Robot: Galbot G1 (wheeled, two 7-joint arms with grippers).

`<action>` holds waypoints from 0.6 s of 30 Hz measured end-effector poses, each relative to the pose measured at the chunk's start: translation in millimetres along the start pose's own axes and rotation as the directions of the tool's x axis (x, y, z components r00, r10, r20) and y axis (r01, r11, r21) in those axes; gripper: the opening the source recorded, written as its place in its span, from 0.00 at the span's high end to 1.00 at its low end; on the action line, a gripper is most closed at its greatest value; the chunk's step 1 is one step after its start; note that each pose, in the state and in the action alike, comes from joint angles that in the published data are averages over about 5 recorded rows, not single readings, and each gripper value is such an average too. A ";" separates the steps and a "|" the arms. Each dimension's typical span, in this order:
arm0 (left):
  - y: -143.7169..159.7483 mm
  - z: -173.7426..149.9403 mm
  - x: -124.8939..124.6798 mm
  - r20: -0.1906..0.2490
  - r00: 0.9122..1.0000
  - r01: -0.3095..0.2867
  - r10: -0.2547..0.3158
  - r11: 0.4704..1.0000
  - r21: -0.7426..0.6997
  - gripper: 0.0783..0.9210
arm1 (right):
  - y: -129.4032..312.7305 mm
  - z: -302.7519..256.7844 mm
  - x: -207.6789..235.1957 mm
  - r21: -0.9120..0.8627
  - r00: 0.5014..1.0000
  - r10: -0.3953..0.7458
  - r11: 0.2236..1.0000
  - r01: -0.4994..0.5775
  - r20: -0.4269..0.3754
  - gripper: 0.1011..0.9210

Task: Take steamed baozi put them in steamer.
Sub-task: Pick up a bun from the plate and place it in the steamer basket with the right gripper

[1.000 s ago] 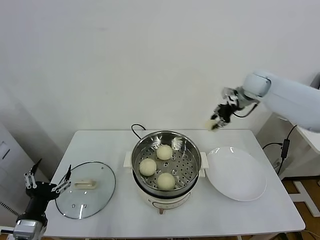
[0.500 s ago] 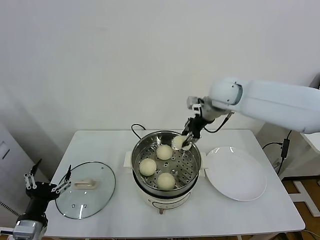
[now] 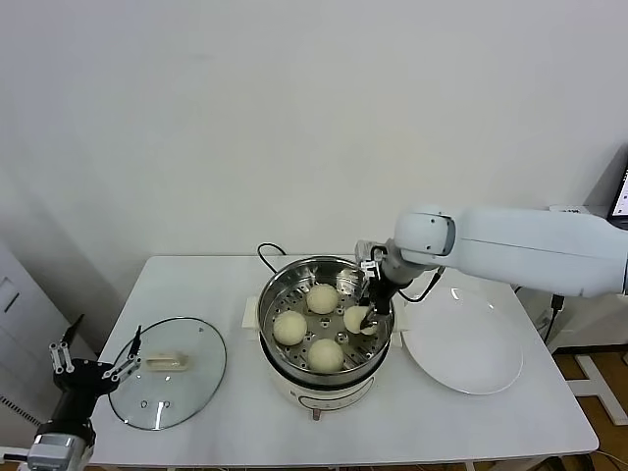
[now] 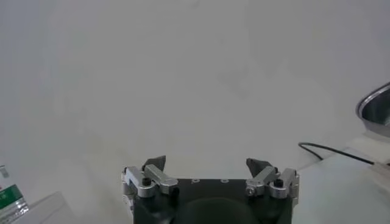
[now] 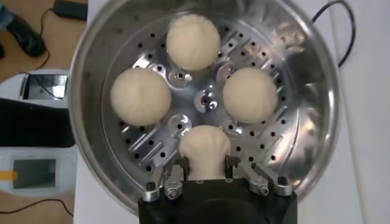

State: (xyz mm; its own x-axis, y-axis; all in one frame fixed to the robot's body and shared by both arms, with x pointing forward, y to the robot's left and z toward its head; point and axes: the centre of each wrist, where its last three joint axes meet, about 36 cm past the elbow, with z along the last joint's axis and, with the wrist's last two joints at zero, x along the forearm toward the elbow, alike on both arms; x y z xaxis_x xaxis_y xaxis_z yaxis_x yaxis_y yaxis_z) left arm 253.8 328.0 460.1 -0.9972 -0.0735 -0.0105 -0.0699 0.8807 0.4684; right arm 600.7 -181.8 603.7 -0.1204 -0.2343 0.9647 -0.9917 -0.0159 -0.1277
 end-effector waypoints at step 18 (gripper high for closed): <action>-0.9 0.1 -0.4 0.003 1.000 -0.002 0.002 1.000 0.003 0.12 | -13.9 -0.2 17.6 -0.057 0.997 0.061 0.997 -0.058 0.052 0.14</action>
State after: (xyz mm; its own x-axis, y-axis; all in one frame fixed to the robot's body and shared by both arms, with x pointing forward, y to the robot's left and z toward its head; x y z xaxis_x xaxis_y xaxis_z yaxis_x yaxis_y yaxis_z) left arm 254.2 327.3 459.7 -0.9974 -0.0708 -0.0119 -0.0682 0.8823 0.4657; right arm 612.3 -185.5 622.5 -0.1784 -0.2855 0.9416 -0.9840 0.0532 -0.1702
